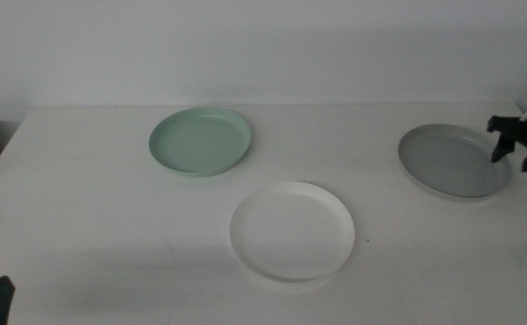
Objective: Stack the three bowls on top of each other.
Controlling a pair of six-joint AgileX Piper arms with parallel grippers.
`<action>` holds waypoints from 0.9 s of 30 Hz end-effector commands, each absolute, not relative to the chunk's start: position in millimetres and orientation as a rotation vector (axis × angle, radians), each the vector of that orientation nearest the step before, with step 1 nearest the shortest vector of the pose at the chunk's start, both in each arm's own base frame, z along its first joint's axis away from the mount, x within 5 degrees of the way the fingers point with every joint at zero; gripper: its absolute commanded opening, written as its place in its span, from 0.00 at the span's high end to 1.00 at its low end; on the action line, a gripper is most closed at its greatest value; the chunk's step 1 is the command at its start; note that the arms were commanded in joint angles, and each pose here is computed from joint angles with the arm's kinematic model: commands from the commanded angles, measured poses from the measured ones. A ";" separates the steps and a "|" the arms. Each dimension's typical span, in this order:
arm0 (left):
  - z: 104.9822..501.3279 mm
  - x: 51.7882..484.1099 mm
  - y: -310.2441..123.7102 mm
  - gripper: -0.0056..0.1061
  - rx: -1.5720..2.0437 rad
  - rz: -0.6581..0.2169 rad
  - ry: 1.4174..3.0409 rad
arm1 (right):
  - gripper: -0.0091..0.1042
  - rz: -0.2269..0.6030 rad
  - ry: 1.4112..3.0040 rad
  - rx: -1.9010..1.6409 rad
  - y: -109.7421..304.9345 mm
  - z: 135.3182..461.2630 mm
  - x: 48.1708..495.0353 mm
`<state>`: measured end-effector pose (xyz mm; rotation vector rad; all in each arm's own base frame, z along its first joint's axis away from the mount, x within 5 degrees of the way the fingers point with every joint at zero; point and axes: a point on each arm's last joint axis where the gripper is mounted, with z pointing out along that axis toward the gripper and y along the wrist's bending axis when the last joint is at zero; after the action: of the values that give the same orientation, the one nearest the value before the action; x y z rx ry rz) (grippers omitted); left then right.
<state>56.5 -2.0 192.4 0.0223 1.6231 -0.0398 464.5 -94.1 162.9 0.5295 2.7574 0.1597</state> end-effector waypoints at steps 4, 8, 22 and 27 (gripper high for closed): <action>202.1 55.4 -2.6 0.26 0.019 -0.057 1.525 | 0.78 0.176 2.639 0.460 -94.3 191.6 472.4; 202.1 55.4 -2.6 0.26 0.019 -0.057 1.525 | 0.93 0.187 2.620 0.447 -93.1 200.5 471.5; 202.1 55.4 -2.6 0.26 0.019 -0.057 1.525 | 0.93 0.424 2.466 0.152 29.6 286.8 388.9; 202.1 55.4 -2.6 0.26 0.019 -0.057 1.525 | 0.93 0.502 2.576 -0.031 86.9 276.7 367.3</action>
<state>56.5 -2.0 192.4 0.0223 1.6231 -0.0398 375.3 75.5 252.3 0.0135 2.6513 0.4748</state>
